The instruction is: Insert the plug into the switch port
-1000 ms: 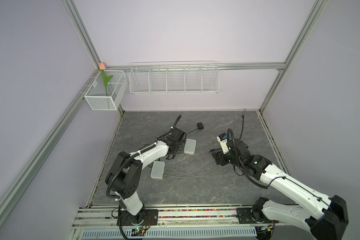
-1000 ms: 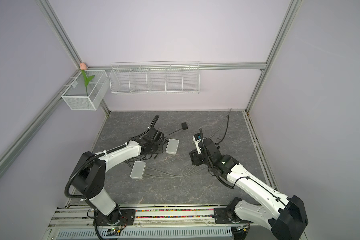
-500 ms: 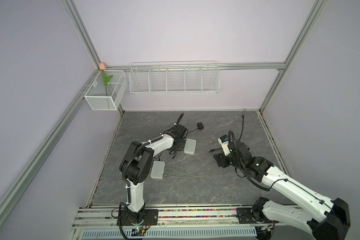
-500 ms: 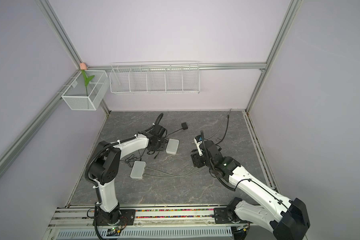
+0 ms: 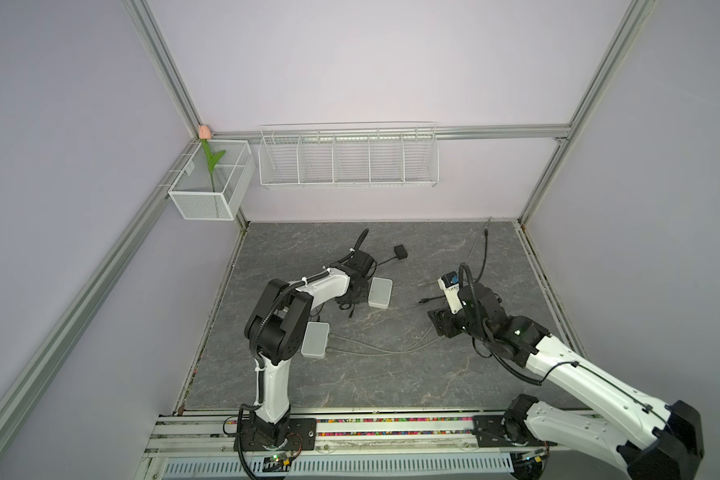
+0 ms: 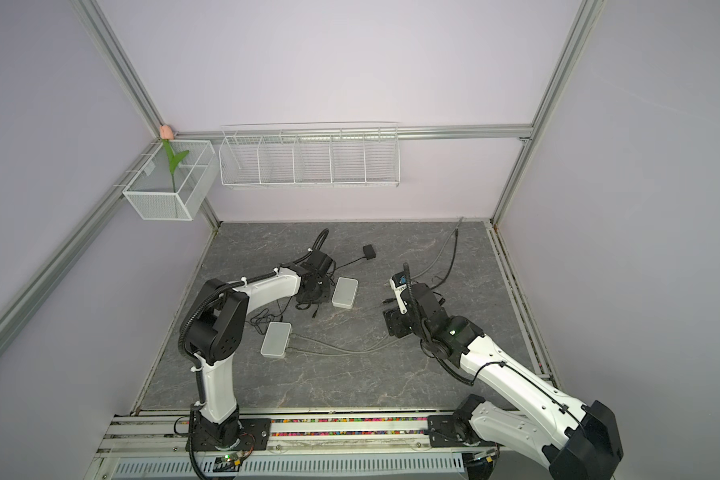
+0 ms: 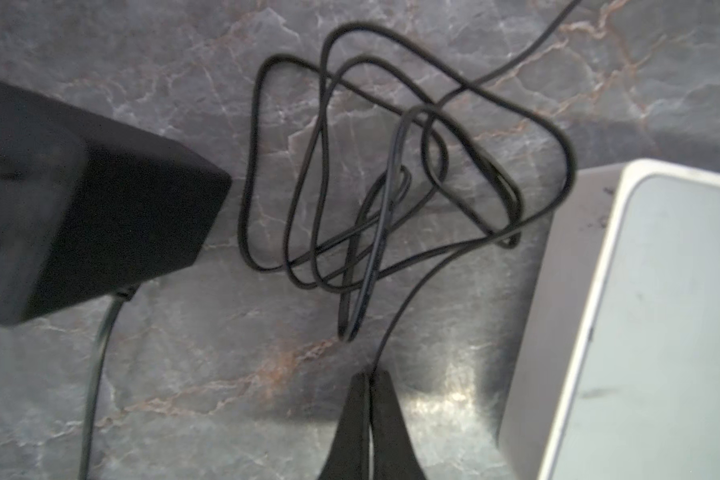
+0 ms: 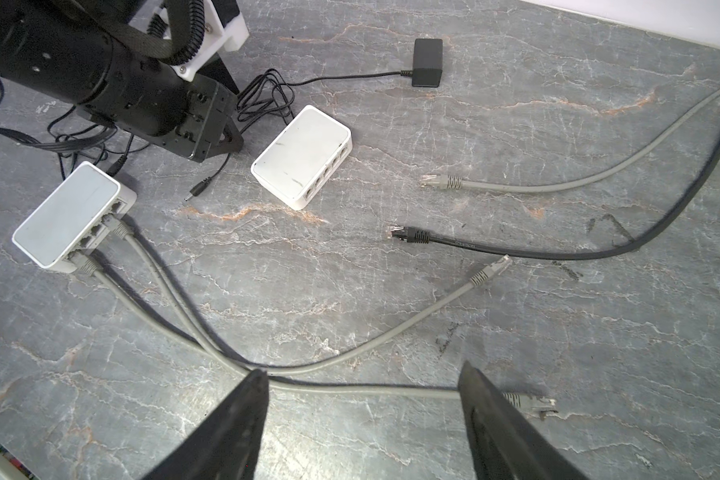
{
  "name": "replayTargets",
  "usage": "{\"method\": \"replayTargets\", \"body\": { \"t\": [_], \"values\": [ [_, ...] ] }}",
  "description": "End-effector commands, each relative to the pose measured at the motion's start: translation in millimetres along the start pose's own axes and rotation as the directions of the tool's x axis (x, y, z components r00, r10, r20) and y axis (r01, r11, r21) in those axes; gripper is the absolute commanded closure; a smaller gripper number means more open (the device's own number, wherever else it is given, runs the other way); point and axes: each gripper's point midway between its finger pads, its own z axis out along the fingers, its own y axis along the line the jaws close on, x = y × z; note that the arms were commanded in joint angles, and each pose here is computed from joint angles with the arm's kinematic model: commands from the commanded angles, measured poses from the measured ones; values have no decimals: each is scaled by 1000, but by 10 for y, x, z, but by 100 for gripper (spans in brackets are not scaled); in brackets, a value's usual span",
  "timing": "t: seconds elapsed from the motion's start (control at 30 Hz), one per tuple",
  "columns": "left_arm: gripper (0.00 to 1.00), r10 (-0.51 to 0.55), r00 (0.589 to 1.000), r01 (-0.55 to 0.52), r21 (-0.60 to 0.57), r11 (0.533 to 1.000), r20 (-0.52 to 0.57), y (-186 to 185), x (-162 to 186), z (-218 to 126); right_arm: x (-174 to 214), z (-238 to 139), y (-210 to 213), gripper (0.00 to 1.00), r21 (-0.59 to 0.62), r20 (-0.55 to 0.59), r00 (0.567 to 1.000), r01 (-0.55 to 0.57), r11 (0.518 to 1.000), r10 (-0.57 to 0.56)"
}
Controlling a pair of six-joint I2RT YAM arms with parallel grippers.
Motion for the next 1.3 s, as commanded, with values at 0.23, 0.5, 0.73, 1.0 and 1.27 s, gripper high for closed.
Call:
{"method": "replayTargets", "body": {
  "t": [0.23, 0.5, 0.73, 1.0, 1.27],
  "values": [
    [100, -17, 991, -22, 294, 956, 130, -352, -198, -1007, -186, -283, 506, 22, -313, 153, 988, 59, 948, -11],
    [100, -64, 971, -96, 625, 775, 229, -799, -228, -1732, -280, -331, 853, 17, -517, 153, 988, 57, 854, 26],
    [100, -120, 961, -102, 720, 686, 250, -903, -203, -1887, -458, -124, 949, 20, -627, 71, 990, -54, 777, 125],
    [100, -207, 937, -100, 782, 615, 283, -920, -194, -2043, -537, 130, 1067, 22, -702, 18, 984, -113, 703, 177],
    [100, -240, 928, -95, 804, 587, 285, -964, -207, -2080, -621, 294, 1172, 41, -735, -8, 984, -128, 666, 179]
  ]
}}
